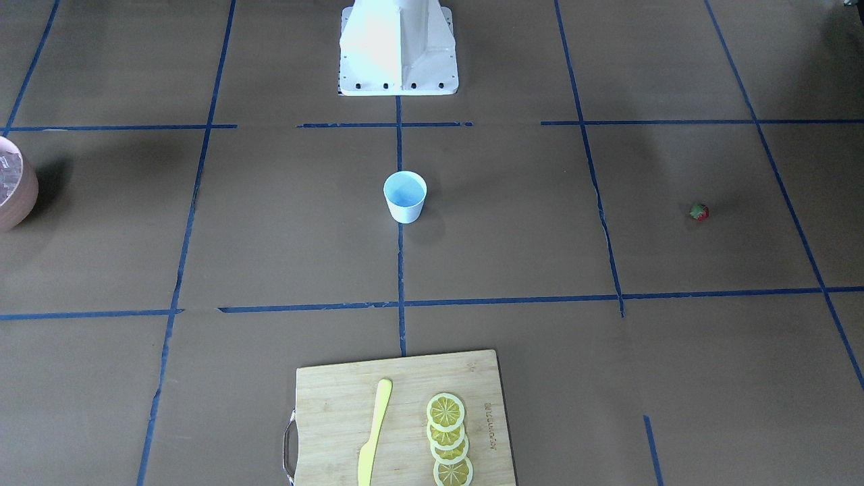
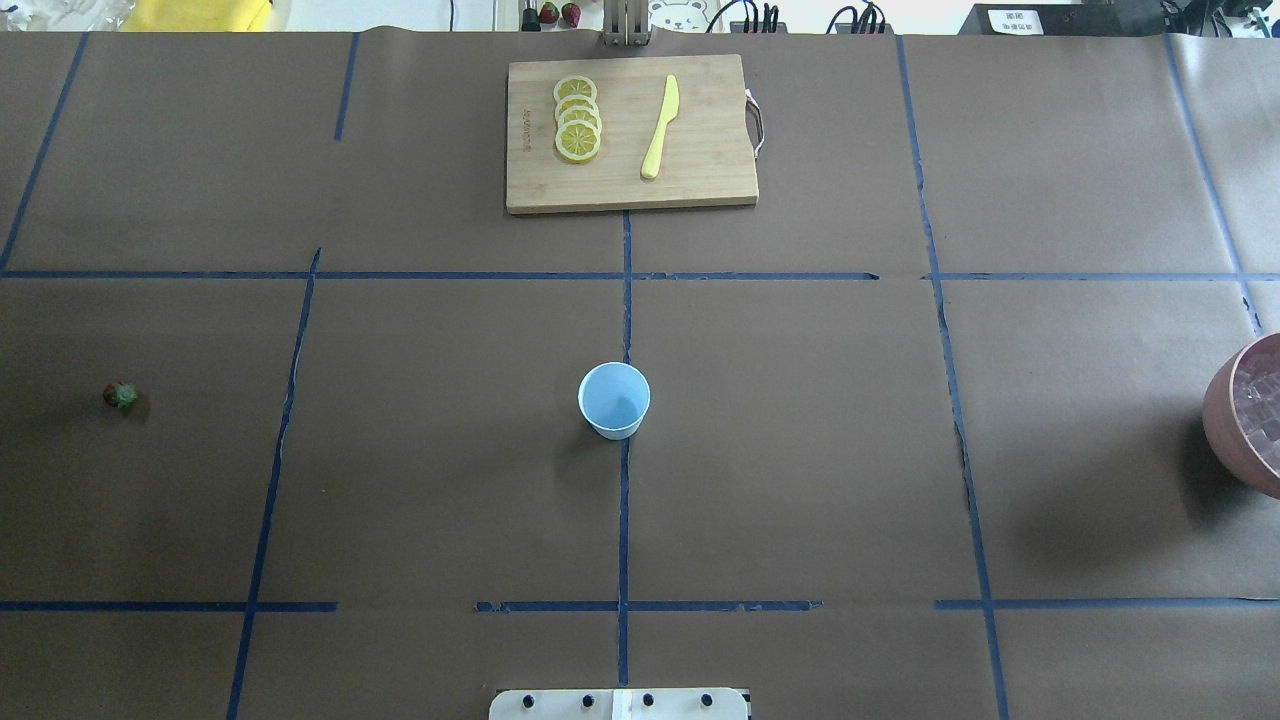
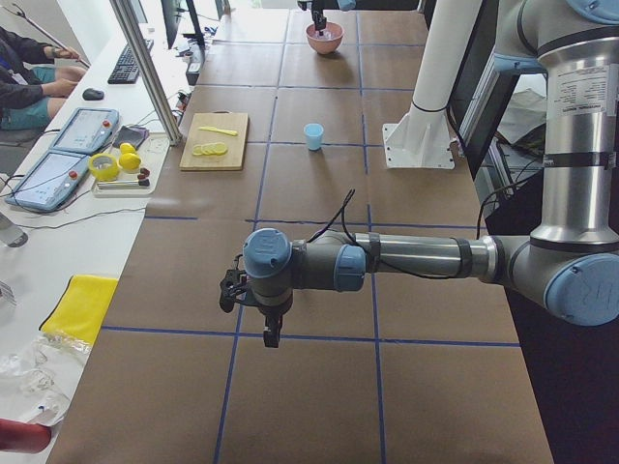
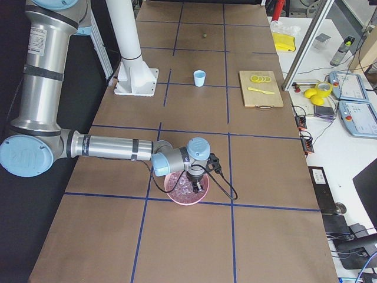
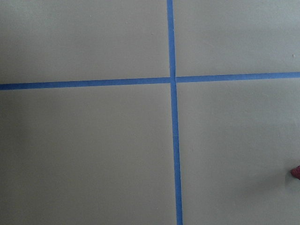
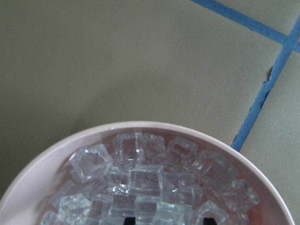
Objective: Put ice and strawberries in cup
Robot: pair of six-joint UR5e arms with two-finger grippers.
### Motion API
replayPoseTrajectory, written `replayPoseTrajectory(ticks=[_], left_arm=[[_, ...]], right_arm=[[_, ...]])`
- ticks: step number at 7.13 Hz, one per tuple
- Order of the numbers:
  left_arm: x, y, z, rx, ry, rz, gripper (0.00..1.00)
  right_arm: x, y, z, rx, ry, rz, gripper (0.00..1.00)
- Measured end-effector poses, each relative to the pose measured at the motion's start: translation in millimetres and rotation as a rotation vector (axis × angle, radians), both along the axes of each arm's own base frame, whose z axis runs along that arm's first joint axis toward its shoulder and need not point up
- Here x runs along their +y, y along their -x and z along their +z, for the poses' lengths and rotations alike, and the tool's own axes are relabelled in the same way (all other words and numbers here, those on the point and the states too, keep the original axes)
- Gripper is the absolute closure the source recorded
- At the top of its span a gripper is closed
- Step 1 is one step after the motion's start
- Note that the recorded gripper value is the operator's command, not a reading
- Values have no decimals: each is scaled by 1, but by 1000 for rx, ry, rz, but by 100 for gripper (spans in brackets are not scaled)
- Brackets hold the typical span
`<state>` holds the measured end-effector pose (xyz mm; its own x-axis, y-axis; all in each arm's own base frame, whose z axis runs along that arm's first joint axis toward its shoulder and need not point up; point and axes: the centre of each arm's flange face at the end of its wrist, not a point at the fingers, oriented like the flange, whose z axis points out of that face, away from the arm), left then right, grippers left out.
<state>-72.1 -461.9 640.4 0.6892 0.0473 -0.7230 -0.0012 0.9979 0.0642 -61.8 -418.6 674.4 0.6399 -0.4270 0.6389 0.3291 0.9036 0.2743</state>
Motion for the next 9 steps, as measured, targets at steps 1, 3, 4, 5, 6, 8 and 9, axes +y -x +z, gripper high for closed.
replayPoseTrajectory(ticks=[1, 3, 4, 5, 6, 8, 9], left_arm=[[0, 0, 0, 0, 1, 0, 0], [0, 0, 0, 1, 0, 0, 0], [0, 0, -1, 1, -1, -1, 0], [0, 0, -1, 1, 0, -1, 0], [0, 0, -1, 1, 0, -1, 0], [0, 0, -1, 1, 1, -1, 0], [0, 0, 0, 1, 1, -1, 0]], right_arm=[[0, 0, -1, -1, -2, -1, 100], [-1, 1, -10, -7, -20, -3, 100], [-2, 0, -20, -15, -33, -3, 100], [-4, -3, -43, -31, -42, 5, 100], [-7, -9, -78, -44, -37, 19, 100], [-25, -11, -163, -55, -36, 43, 100], [-48, -3, -205, -57, -22, 59, 100]])
